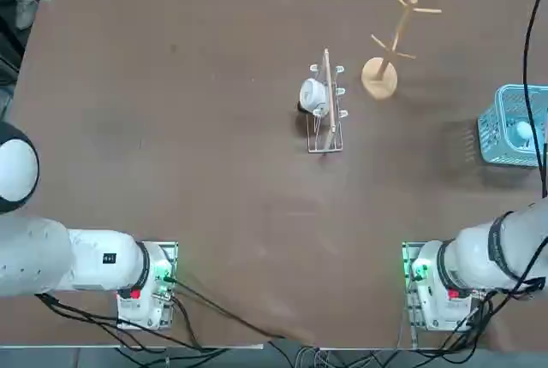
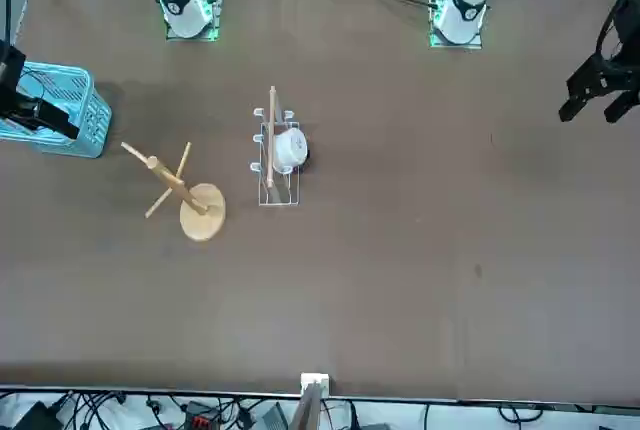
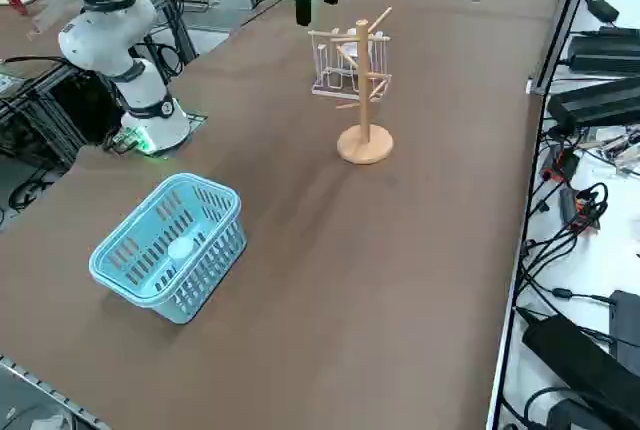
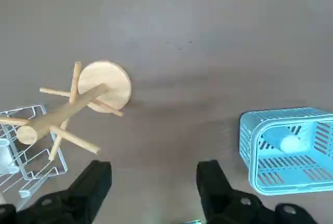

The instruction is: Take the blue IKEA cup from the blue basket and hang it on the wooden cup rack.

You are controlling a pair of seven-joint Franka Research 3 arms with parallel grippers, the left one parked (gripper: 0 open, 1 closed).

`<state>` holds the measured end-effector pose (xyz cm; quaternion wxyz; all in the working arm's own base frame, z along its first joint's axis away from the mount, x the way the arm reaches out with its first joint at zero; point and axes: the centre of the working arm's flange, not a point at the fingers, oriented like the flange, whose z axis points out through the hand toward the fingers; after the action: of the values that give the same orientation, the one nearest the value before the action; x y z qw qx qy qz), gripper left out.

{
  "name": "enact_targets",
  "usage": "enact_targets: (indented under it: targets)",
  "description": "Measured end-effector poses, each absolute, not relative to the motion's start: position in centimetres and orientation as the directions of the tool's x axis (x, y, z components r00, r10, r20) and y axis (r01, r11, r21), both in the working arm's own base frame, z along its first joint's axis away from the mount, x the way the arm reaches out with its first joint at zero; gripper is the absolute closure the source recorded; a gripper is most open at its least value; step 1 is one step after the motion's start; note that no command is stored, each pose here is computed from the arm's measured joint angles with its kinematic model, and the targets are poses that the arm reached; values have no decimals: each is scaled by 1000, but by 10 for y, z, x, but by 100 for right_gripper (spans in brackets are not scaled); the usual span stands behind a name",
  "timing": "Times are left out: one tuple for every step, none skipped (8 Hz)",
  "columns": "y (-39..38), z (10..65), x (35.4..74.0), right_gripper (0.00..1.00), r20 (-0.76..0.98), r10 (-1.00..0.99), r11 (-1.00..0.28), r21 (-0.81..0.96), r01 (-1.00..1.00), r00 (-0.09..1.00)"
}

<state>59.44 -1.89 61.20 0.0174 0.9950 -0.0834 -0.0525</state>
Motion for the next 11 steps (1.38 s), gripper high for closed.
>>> enact_targets:
  targets:
    - [-19, 612, 594, 0, -102, -168, -985, 44, -164, 980]
    - [-19, 612, 594, 0, -102, -168, -985, 44, -165, 980]
    - [-20, 612, 595, 0, -102, -169, -985, 44, -165, 980]
    - [-20, 609, 595, 0, -109, -163, -986, 44, -159, 981]
    - [-24, 598, 596, 0, -146, -139, -990, 45, -134, 979]
    - [-37, 581, 595, 0, -204, -107, -994, 44, -100, 973]
    - [-63, 562, 592, 0, -247, -89, -996, 34, -83, 965]
    - [-99, 544, 586, 0, -264, -86, -996, 28, -81, 961]
    - [-130, 528, 576, 0, -245, -75, -997, 37, -68, 967]
    - [-153, 513, 558, 0, -210, -47, -998, 45, -38, 977]
    - [-176, 497, 532, 0, -170, -11, -999, 43, -3, 985]
